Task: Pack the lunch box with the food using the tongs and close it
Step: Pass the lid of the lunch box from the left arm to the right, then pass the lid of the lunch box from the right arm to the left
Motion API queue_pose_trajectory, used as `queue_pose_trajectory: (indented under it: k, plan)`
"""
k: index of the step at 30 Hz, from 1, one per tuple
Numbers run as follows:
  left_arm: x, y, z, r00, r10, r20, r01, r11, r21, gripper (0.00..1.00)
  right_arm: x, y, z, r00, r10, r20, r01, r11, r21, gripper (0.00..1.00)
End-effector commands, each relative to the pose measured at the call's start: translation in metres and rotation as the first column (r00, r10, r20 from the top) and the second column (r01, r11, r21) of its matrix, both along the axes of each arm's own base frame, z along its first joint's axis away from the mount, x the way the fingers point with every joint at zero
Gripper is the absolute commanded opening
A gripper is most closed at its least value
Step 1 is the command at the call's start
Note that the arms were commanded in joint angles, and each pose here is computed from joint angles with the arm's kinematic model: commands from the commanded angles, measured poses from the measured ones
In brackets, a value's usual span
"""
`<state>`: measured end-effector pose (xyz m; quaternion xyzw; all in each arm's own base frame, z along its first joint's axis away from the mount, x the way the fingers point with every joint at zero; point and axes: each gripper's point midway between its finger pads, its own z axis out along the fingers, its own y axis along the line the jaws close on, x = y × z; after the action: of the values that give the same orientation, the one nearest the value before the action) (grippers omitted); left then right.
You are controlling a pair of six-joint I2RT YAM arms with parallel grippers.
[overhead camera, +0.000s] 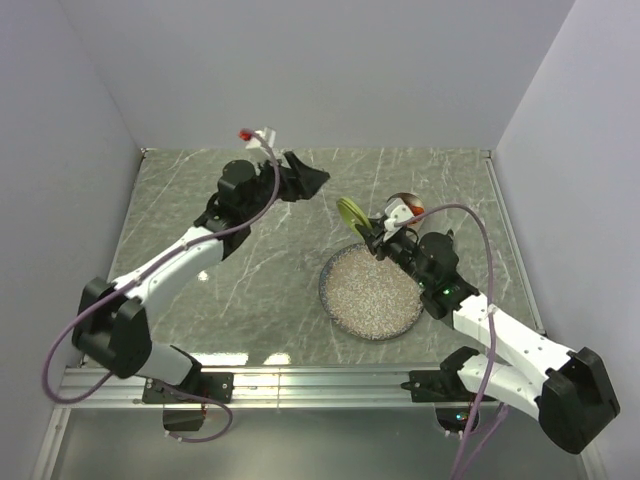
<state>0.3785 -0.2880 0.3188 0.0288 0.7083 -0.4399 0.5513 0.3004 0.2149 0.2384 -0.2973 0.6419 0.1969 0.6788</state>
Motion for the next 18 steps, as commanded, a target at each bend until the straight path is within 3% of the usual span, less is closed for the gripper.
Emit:
queue_pose_trajectory:
  k: [1, 3, 10, 18]
  plan:
    - [-0.035, -0.046, -0.016, 0.932, -0.320, -0.169, 0.303, 0.946, -0.116, 0.75, -0.002, -0.001, 0.042, 0.977, -0.037, 0.210, 0.040, 0.999, -0.013, 0.00]
    - [-0.044, -0.054, -0.018, 0.906, -0.388, -0.171, 0.363, 0.918, -0.159, 0.74, -0.003, 0.006, 0.039, 0.970, -0.033, 0.241, 0.049, 0.997, -0.062, 0.00]
    - [-0.053, -0.050, -0.020, 0.897, -0.395, -0.197, 0.349, 0.908, -0.233, 0.81, 0.007, 0.013, 0.032, 0.953, -0.102, 0.285, 0.156, 0.972, -0.175, 0.00]
    - [-0.058, -0.056, -0.031, 0.864, -0.449, -0.229, 0.382, 0.880, -0.283, 0.82, 0.011, 0.021, 0.027, 0.919, -0.172, 0.355, 0.270, 0.931, -0.247, 0.00]
